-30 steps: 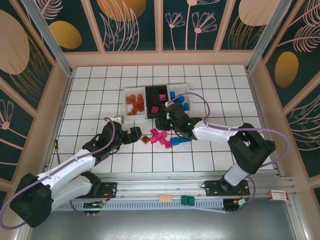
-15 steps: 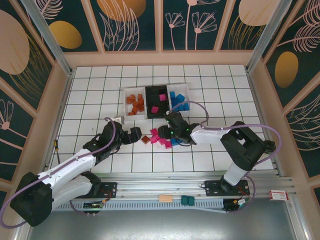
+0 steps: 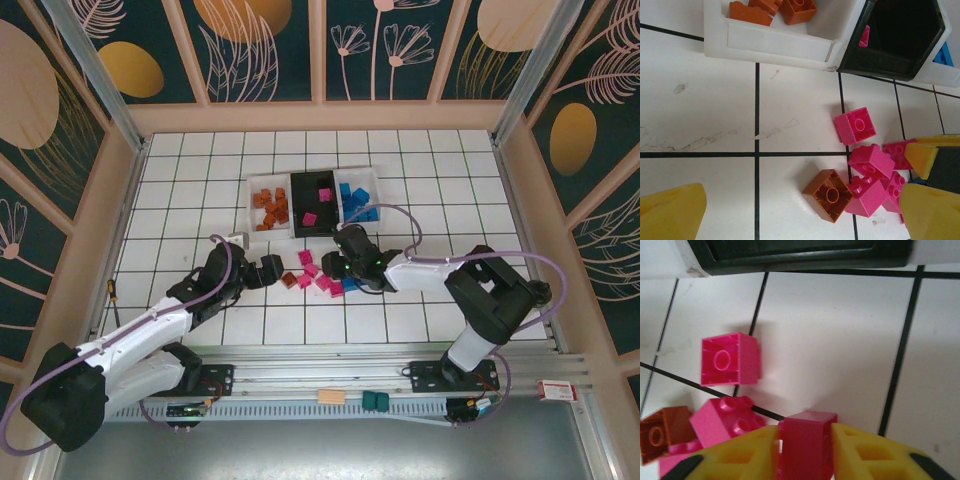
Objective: Sort the legos into containers by color
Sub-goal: Pick up the lego from the center of the table.
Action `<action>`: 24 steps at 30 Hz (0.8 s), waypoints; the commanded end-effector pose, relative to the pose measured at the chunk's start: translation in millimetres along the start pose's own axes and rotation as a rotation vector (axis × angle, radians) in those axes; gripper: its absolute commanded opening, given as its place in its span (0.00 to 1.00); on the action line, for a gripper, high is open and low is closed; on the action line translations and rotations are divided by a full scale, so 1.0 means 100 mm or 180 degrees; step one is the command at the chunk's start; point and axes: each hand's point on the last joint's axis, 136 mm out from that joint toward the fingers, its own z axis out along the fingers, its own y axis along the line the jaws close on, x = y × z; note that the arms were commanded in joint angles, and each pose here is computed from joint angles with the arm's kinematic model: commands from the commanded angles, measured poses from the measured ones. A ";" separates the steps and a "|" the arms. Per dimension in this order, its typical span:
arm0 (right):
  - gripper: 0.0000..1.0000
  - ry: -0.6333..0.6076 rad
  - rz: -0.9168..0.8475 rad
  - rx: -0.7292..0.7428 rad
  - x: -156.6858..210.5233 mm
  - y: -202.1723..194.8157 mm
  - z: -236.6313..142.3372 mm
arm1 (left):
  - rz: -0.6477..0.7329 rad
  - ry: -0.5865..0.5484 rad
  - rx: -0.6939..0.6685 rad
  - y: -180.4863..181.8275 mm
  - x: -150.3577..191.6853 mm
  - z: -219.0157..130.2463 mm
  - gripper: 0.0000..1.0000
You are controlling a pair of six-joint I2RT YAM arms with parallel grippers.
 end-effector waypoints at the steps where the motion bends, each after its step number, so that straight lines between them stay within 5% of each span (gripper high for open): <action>1: 0.39 -0.0054 -0.0009 0.0152 -0.02 -0.11 -0.08 | -0.0006 -0.0018 0.0071 -0.07 -0.03 0.00 0.99; 6: 0.50 -0.0015 -0.0106 0.0090 0.01 -0.01 -0.03 | -0.0015 -0.0007 0.0075 -0.07 -0.03 0.02 0.98; 12: 0.51 0.0014 -0.0188 0.0083 0.02 0.05 0.06 | -0.0015 0.0013 0.0072 -0.07 -0.01 0.03 0.98; 19: 0.34 0.0092 -0.0243 0.0228 0.07 -0.06 0.14 | 0.0000 0.0034 0.0078 -0.07 0.00 0.03 0.99; 24: 0.24 -0.0337 -0.0330 0.0056 -0.39 0.08 -0.12 | 0.0039 -0.0012 0.0160 -0.12 -0.03 0.00 0.99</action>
